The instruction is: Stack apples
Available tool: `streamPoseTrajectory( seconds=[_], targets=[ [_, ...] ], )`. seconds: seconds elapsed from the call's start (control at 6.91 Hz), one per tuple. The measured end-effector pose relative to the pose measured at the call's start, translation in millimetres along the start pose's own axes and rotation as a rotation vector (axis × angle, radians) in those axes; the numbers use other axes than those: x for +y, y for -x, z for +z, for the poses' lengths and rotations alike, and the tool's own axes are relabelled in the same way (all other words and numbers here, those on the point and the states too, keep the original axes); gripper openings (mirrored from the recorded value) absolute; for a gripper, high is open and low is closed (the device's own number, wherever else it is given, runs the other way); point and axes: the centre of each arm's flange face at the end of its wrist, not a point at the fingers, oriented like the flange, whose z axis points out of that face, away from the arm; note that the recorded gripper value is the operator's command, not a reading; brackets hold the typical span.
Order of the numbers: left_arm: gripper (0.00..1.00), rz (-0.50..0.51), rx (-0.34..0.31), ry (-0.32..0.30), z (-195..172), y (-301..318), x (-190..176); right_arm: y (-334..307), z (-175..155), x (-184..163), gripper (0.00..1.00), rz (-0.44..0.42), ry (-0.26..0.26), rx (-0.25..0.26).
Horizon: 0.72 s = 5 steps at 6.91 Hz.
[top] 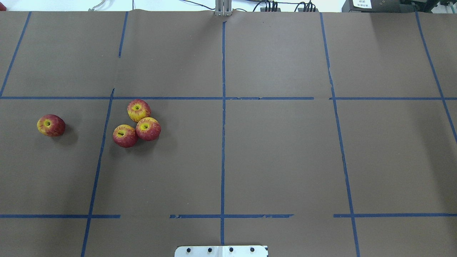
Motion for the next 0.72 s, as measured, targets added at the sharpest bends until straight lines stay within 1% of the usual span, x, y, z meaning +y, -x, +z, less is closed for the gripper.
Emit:
streamPoseTrajectory(
  seconds=[0.29,0.72],
  targets=[
    [1.0,0.009,-0.003,-0.008,-2.9,-3.2,1.3,0.0,0.0,0.0,1.0,0.0,0.0,0.0],
    [1.0,0.005,-0.004,0.001,2.2,-1.7,1.5,-0.3,0.4,0.1,1.0,0.001,0.001,0.0]
  ],
)
